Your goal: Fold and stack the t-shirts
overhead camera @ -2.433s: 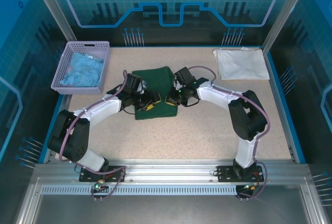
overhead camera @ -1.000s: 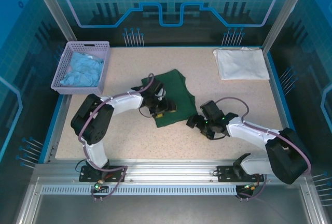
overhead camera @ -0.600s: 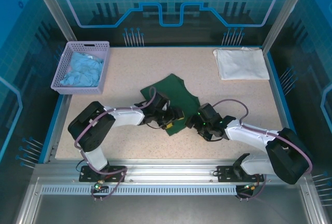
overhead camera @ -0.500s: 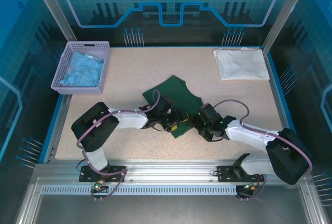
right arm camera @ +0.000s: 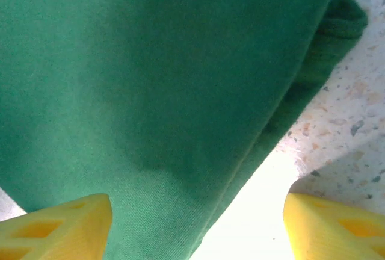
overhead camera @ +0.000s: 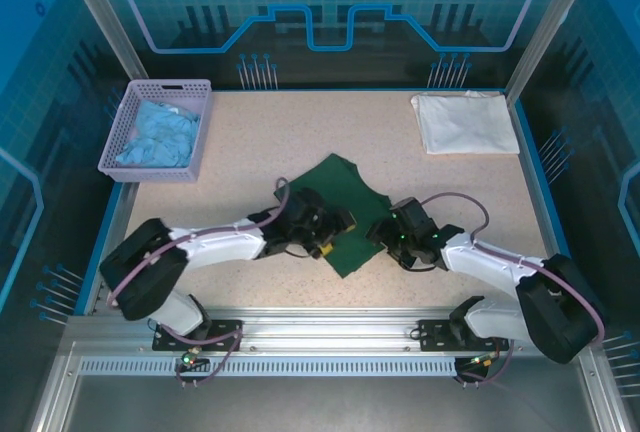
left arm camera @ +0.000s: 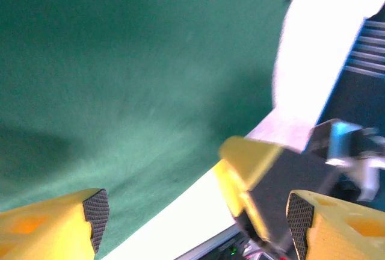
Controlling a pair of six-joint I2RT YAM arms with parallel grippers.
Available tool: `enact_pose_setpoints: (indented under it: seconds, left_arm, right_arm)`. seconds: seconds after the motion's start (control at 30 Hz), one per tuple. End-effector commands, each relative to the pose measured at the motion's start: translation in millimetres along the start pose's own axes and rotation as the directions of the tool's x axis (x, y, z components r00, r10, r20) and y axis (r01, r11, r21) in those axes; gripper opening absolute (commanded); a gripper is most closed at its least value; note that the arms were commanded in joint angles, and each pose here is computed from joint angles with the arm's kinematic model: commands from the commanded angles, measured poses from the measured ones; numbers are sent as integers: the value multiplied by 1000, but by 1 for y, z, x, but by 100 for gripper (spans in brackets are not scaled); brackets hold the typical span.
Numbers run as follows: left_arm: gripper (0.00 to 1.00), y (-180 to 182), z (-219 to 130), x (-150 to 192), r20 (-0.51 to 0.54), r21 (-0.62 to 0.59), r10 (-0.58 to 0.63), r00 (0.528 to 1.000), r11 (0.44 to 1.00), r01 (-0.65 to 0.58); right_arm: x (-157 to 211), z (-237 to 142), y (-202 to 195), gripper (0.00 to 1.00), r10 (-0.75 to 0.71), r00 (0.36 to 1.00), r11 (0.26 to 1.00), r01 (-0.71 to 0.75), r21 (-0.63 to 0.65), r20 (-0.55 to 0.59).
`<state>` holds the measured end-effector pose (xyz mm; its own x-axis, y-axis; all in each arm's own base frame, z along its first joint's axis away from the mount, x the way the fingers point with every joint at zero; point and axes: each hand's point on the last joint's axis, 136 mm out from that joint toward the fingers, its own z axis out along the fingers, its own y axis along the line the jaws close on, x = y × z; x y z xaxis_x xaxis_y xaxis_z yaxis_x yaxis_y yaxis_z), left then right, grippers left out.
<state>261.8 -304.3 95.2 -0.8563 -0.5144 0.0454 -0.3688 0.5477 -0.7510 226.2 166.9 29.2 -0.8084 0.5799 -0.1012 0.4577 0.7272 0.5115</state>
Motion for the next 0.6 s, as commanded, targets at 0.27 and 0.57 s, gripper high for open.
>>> enact_pose_setpoints:
  seconds: [0.27, 0.57]
  left_arm:
    - [83, -5, -46, -124, 112, -114, 206, 972, 974, -193]
    - [80, 34, -31, -140, 113, -223, 255, 960, 948, -225]
  right_arm:
    - [15, 11, 14, 75, 50, 999, 998, -49, 39, -12]
    - [22, 15, 22, 68, 64, 998, 993, -64, 97, 4]
